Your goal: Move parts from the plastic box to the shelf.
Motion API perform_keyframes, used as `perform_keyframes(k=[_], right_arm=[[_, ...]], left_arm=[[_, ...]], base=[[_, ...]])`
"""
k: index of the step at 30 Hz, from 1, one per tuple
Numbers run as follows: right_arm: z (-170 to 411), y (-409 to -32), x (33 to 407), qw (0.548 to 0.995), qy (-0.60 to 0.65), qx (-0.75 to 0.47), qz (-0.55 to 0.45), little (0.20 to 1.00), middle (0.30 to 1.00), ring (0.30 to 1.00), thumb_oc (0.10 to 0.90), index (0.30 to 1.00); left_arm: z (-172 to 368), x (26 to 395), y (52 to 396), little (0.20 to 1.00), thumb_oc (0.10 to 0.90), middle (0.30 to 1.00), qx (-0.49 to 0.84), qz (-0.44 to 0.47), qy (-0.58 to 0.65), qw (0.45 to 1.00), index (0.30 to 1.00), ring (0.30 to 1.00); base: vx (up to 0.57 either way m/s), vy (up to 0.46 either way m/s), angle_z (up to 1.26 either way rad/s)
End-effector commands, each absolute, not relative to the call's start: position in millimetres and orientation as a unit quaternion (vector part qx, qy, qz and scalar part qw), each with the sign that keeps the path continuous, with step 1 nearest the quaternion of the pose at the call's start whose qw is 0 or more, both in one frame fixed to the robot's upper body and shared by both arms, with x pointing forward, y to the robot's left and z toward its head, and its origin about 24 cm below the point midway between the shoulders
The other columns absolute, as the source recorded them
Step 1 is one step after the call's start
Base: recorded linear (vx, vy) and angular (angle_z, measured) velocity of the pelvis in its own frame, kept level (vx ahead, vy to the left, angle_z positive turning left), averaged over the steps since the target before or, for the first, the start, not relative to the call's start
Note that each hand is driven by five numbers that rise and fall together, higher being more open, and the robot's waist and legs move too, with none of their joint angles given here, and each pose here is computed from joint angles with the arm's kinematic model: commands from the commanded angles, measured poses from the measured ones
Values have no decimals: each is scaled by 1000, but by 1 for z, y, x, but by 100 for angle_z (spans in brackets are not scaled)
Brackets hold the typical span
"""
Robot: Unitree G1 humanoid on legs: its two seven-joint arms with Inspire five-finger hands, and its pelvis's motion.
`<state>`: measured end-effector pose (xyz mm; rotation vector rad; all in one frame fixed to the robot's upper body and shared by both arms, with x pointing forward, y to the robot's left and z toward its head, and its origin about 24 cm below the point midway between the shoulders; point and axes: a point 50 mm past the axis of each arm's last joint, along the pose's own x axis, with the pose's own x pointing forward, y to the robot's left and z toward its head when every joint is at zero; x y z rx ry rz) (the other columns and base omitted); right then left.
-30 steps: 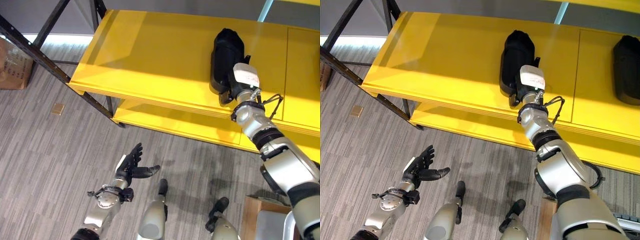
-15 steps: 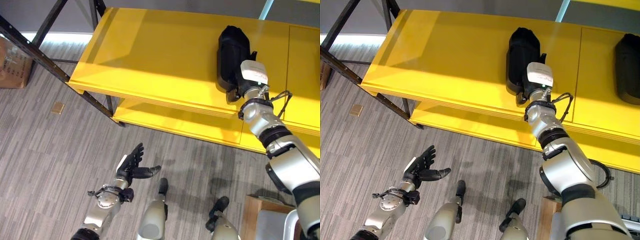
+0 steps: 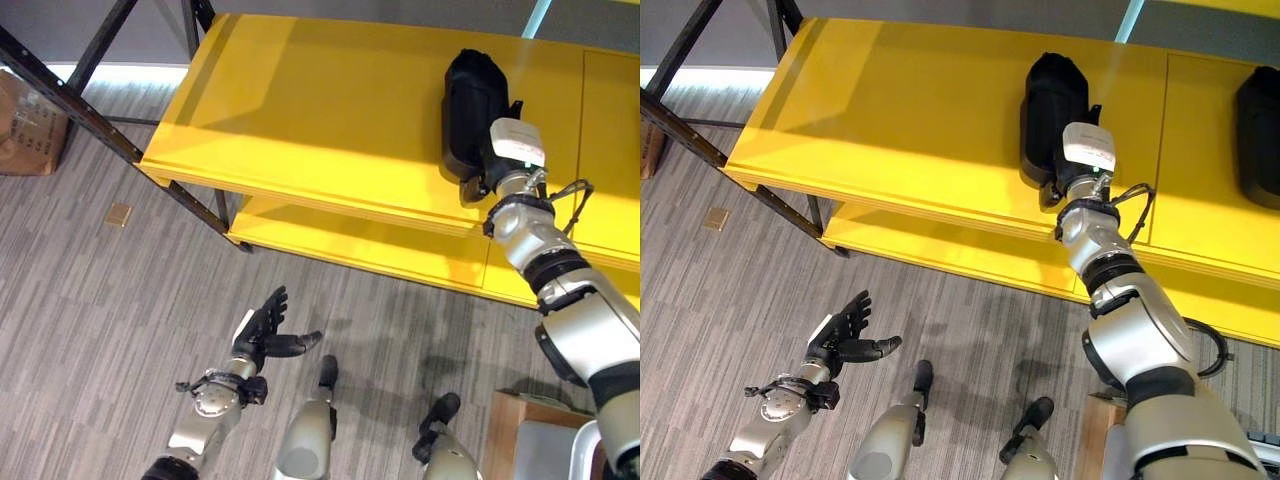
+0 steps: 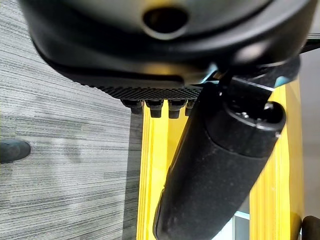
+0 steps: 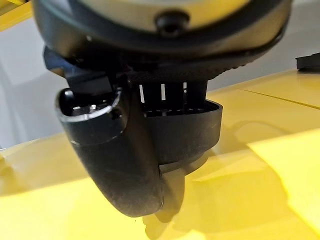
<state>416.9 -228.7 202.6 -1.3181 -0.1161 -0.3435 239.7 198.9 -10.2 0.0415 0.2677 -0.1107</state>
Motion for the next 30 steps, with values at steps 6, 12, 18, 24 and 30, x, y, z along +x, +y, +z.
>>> perform_keyframes(k=[6,12,18,24,30], right_arm=[[248,-279,406,748,-29,-603,-277,300,300,300,400,300],[246,-276,407,768,-27,-575,-281,300,300,300,400,300],[246,-277,407,771,-25,-566,-290,300,300,300,400,300],[246,-278,407,776,-23,-555,-297,300,300,300,400,300],[245,-277,407,780,-21,-549,-301,300,300,300,400,300]], left_arm=[[25,252,197,1000,900,1000,19,-77,46,996,1000,1000],[24,252,198,1000,900,1000,19,-74,48,996,1000,1000],[24,252,197,1000,900,1000,21,-78,49,996,1000,1000],[25,252,197,1000,900,1000,21,-78,48,996,1000,1000],[25,253,195,1000,900,1000,21,-79,48,996,1000,1000]], base=[[0,0,0],[0,0,0],[0,0,0],[0,1,1],[-2,2,2]])
